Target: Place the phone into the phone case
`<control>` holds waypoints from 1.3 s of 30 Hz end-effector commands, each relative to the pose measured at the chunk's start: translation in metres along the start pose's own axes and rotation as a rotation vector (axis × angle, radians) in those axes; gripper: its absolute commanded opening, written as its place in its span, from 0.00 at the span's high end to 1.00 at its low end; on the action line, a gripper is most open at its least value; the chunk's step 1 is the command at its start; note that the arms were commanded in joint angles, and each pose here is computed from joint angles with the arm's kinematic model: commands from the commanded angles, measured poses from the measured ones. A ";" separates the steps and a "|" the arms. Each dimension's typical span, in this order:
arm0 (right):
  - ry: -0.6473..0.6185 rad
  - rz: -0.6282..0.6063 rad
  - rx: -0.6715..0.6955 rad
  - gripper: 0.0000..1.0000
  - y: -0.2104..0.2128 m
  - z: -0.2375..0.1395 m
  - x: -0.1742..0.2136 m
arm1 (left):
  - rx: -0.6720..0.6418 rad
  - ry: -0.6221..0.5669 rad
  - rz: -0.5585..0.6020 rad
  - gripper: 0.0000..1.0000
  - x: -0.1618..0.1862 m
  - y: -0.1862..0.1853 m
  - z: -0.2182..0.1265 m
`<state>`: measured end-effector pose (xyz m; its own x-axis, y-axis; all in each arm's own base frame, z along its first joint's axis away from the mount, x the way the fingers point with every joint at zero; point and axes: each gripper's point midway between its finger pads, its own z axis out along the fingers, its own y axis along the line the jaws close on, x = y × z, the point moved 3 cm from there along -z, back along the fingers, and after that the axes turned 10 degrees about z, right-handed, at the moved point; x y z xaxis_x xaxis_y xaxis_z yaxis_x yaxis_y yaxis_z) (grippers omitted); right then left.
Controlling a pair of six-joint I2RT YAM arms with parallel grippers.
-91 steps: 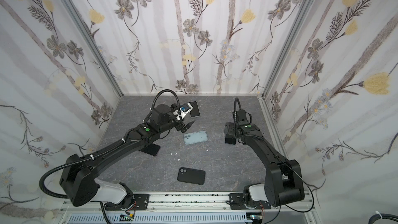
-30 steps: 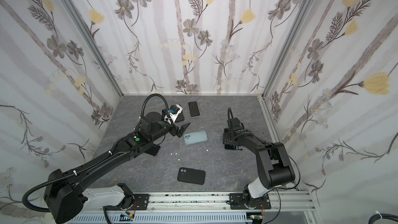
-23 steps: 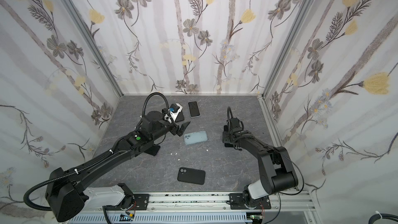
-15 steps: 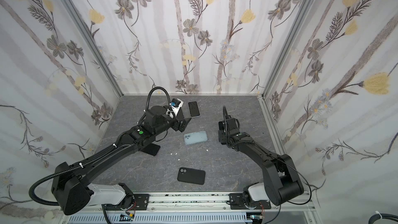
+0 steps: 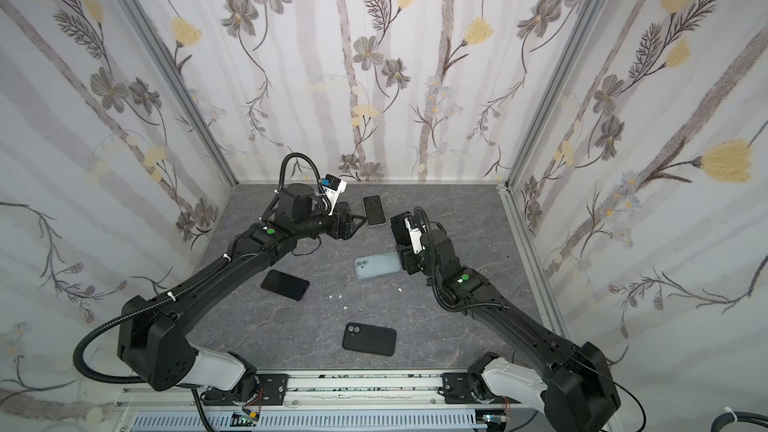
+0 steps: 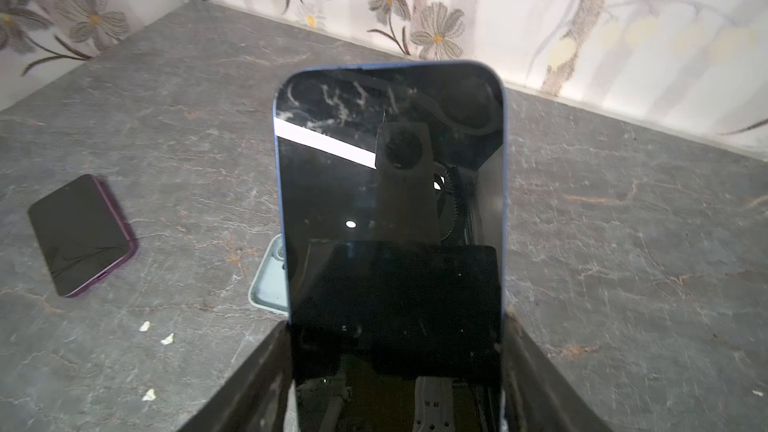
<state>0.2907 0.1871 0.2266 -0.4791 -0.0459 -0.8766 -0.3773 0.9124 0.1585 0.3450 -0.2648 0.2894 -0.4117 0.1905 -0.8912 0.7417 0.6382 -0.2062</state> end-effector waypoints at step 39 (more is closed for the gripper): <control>-0.221 -0.094 -0.107 0.08 0.057 -0.036 -0.065 | 0.275 -0.143 -0.132 1.00 -0.022 -0.024 -0.014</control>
<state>0.2685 0.2289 0.2770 -0.3346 -0.1256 -0.9340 -0.5190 0.8518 0.0713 0.3194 -0.2819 0.3000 -0.5516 0.0780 -0.8304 0.7909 0.3653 -0.4910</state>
